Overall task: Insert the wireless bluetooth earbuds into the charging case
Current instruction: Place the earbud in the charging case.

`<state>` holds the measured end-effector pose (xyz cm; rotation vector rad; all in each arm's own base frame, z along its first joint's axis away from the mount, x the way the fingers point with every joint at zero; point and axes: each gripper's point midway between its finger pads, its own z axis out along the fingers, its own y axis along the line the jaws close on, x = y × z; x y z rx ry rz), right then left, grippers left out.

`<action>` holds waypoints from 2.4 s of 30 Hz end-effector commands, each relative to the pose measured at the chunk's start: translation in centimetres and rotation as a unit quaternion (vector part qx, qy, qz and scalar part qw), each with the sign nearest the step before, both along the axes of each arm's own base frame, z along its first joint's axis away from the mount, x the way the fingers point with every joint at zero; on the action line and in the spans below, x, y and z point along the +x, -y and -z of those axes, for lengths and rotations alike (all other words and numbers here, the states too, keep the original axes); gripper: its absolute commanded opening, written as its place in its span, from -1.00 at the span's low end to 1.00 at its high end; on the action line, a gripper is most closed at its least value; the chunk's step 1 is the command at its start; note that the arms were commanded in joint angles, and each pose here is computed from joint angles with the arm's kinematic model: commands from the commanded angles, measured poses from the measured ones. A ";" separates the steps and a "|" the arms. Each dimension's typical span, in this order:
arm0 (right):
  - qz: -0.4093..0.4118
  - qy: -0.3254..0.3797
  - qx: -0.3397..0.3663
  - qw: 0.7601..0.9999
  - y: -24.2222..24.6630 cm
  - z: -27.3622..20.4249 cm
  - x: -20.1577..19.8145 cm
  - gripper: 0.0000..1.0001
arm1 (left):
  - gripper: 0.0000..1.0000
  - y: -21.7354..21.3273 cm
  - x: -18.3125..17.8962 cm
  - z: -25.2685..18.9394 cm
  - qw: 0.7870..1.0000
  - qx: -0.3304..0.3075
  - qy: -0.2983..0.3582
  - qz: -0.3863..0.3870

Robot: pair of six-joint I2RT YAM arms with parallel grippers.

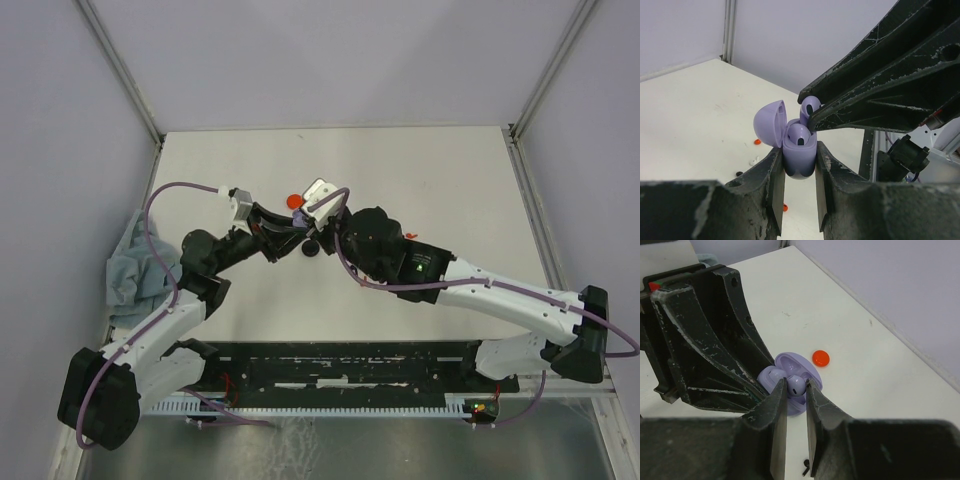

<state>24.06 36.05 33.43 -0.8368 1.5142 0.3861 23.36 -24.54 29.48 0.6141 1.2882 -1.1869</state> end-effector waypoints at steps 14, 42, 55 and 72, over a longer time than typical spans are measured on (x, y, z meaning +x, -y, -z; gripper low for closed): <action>-0.054 -0.008 0.057 0.997 -0.7 -0.9 -2.1 -0.31 | -0.95 -0.1 -0.3 -2.2 0.999 -0.033 0.023 0.000; 0.059 -0.062 0.095 0.992 2.7 -4.0 -0.3 0.46 | -0.95 -0.6 -1.1 0.0 0.985 0.069 0.155 -0.008; 0.054 -0.082 0.048 0.994 2.9 -0.8 -0.1 0.50 | -0.95 -0.7 -1.4 -0.5 0.985 0.065 0.161 -0.009; 0.062 -0.082 0.012 0.995 4.4 1.0 0.4 0.50 | -0.95 -0.6 -1.8 -0.7 0.985 0.061 0.159 0.001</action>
